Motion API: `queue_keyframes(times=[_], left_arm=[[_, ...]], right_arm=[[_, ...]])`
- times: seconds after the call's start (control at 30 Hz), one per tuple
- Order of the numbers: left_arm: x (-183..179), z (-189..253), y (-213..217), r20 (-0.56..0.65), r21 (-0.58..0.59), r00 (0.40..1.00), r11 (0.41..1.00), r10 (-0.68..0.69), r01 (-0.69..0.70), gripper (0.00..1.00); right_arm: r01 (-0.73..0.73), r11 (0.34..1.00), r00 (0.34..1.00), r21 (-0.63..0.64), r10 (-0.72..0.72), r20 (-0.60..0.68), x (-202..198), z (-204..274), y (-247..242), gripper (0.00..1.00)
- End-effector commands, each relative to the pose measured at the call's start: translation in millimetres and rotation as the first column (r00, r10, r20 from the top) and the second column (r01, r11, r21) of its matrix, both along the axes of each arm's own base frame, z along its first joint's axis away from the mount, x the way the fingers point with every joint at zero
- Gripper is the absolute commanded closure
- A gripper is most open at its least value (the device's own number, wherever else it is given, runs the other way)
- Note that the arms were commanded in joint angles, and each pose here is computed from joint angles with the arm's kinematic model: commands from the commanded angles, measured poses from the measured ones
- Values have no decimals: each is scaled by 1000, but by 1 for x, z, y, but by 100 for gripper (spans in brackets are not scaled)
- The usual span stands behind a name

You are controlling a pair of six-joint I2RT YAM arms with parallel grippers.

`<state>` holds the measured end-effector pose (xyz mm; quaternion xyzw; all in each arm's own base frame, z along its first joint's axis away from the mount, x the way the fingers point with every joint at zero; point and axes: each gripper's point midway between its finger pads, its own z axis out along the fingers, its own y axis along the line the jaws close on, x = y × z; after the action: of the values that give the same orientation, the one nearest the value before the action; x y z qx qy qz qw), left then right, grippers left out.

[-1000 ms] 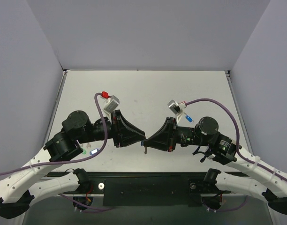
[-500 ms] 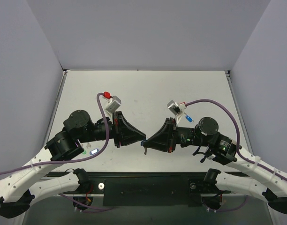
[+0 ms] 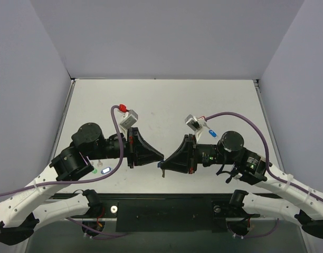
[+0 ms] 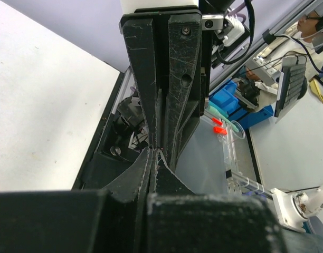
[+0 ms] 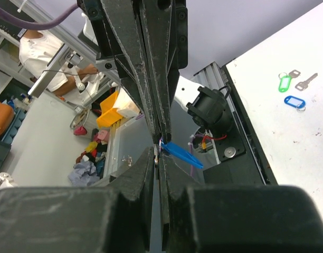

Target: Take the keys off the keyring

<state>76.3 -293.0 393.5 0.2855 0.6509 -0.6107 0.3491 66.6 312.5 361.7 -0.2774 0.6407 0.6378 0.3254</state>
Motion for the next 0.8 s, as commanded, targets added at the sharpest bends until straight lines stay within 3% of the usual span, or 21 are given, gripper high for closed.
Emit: queue_keyframes(times=[0.0,0.77], left_arm=[[-20,11,4,42,9,993,994,-106,106,100],[-28,-33,-1,24,240,962,936,-272,258,100]], right_arm=[[-21,999,997,37,18,75,-3,32,1,100],[-180,970,983,-165,182,-1,-18,5,10,100]])
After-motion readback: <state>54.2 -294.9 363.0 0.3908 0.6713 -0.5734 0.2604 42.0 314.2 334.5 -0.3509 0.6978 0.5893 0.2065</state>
